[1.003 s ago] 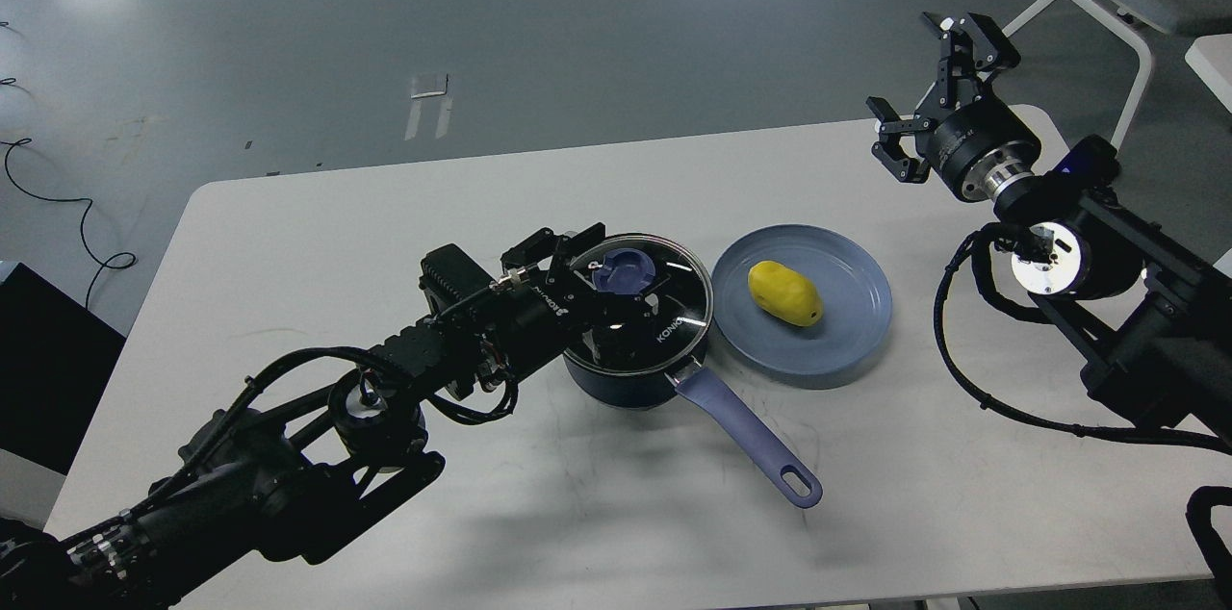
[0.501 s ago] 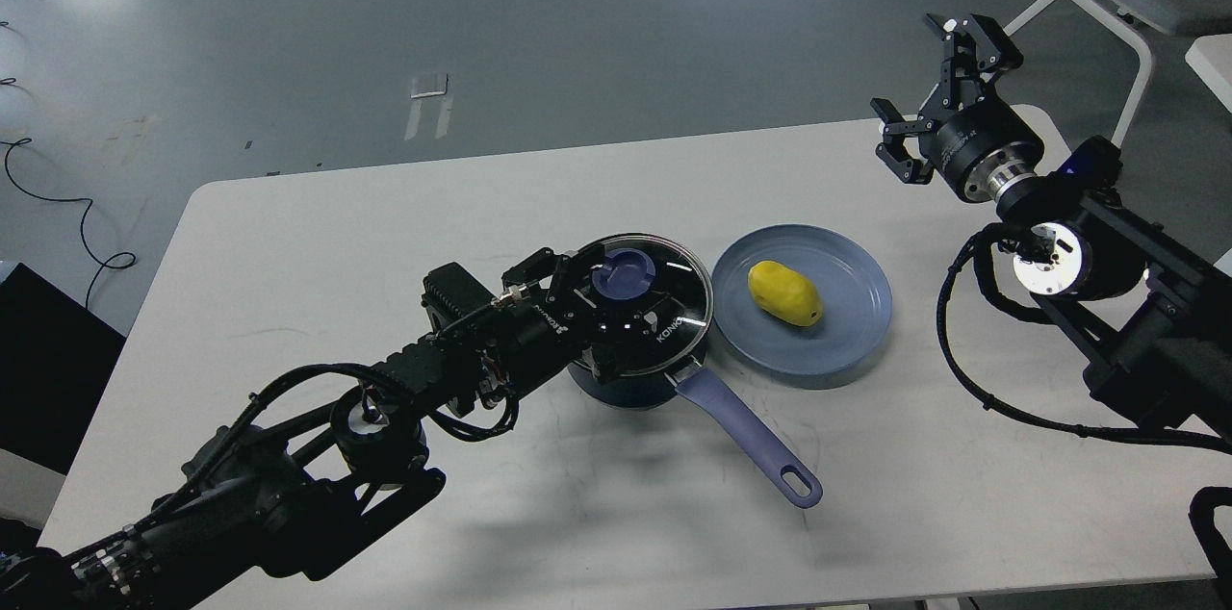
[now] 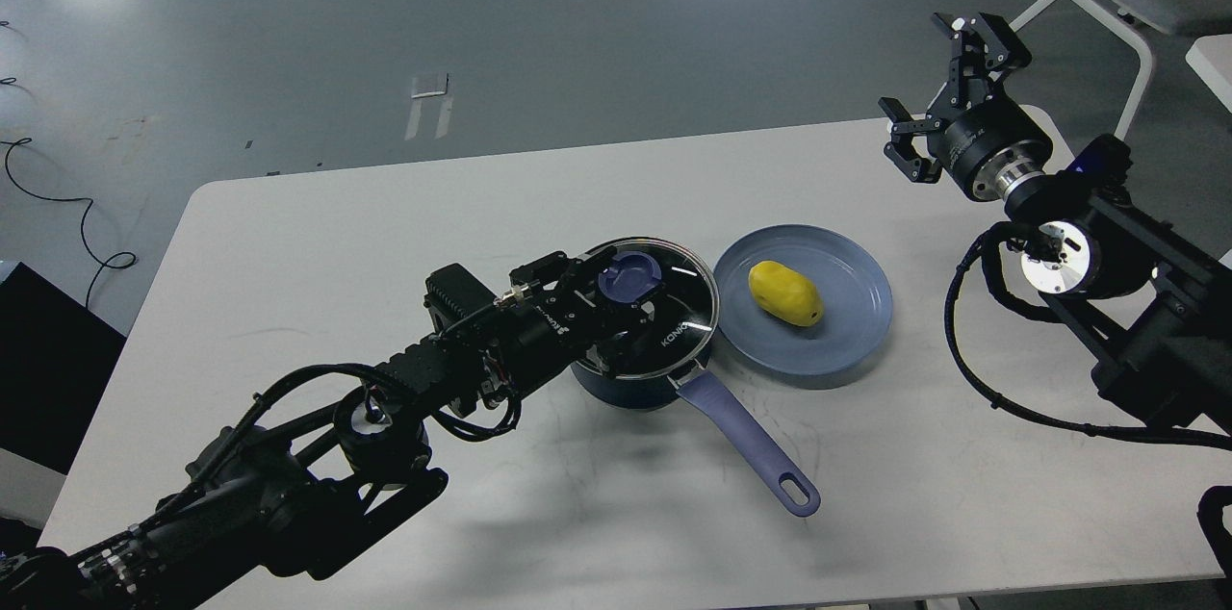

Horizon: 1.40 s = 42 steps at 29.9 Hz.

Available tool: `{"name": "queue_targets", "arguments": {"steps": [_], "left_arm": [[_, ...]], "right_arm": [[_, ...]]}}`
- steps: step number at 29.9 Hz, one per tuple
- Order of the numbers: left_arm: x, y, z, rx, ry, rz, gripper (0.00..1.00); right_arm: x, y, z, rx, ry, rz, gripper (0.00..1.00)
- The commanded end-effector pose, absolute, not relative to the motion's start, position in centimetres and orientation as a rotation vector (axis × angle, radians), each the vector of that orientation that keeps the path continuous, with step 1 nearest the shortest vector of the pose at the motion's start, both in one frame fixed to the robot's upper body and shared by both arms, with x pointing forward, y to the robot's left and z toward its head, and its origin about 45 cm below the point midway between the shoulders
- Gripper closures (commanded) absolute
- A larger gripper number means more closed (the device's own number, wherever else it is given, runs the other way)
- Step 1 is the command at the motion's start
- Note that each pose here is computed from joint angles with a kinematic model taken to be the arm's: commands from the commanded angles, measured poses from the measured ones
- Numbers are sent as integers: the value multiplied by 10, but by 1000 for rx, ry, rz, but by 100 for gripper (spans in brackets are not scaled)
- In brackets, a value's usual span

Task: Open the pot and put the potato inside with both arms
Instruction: 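Lower the left gripper onto the blue lid knob and grasp it, then lift the glass lid with the left gripper and set it beside the pot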

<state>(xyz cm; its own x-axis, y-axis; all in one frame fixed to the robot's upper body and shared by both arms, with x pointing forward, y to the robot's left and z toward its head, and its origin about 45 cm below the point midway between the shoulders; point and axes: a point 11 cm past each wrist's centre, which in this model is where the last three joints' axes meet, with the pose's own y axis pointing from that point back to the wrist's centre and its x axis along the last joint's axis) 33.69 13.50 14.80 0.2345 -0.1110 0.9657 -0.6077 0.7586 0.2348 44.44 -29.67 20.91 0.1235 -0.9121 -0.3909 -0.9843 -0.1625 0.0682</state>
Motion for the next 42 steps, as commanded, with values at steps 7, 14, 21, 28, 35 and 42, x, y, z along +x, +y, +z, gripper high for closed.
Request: {"name": "queue_targets", "arguments": {"steps": [7, 14, 21, 28, 35, 42], "left_arm": [[342, 146, 150, 691, -1322, 382, 56], [352, 152, 179, 667, -1395, 378, 55], [379, 188, 226, 705, -1449, 433, 55], [370, 240, 227, 800, -1465, 385, 55], [353, 293, 202, 898, -1343, 442, 55], [338, 322, 170, 959, -1282, 488, 55]], "right_arm": [[445, -296, 210, -2191, 1883, 512, 0], [446, -295, 211, -2196, 1880, 507, 0], [446, -295, 211, -2201, 1879, 511, 0], [447, -292, 212, -2205, 1872, 509, 0], [446, -289, 210, -2211, 1868, 515, 0], [448, -292, 208, -2207, 1887, 515, 0]]}}
